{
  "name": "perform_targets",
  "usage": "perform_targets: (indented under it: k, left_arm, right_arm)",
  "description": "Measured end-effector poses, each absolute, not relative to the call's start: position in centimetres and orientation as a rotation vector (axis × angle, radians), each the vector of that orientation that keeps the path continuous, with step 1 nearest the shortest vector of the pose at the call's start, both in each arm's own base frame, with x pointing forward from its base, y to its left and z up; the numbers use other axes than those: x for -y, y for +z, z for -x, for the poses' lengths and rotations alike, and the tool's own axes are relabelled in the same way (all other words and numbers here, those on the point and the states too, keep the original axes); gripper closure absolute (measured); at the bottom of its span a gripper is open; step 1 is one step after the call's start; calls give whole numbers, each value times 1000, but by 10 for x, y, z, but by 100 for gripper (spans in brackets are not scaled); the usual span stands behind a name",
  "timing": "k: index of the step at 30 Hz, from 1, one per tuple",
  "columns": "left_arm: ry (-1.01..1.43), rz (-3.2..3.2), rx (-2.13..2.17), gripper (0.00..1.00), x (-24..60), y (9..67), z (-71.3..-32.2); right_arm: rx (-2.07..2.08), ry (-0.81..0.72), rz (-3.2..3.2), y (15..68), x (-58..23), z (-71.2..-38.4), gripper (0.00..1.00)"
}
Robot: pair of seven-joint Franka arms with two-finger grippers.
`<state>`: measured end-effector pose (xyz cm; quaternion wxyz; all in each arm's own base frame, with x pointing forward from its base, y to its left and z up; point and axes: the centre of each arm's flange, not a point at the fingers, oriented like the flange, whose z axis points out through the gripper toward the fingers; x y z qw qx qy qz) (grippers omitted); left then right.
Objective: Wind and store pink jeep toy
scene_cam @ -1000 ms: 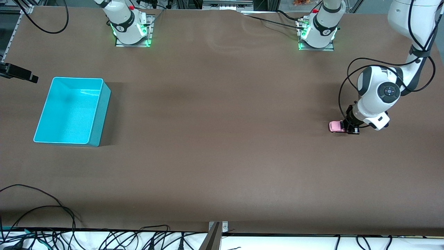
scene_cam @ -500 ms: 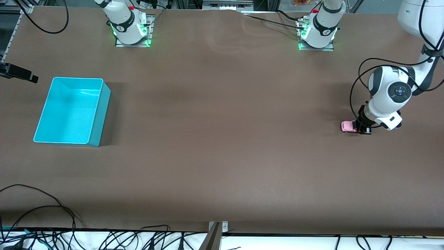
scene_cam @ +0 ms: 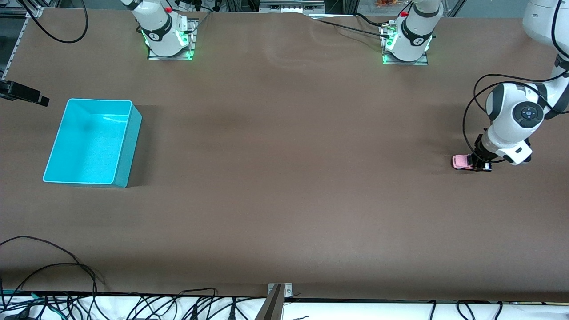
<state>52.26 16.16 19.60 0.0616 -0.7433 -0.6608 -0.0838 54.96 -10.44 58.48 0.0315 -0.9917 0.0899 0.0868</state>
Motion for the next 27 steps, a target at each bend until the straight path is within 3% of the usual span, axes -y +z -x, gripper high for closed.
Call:
perform_targets:
  k: [10, 11, 21, 27]
  left_arm:
    - [-249, 2247, 1993, 48, -168, 194, -522]
    - [-242, 2245, 1994, 41, -169, 191, -521]
    - [-222, 2237, 1992, 1, -185, 183, -523]
    - [-246, 2212, 1993, 0, -195, 198, -535]
  right_arm:
    - [-277, 267, 3054, 585, 104, -550, 0]
    - [-277, 267, 3054, 585, 104, -550, 0]
    - [-277, 267, 3054, 585, 104, -550, 0]
    - [-277, 267, 3054, 585, 104, -550, 0]
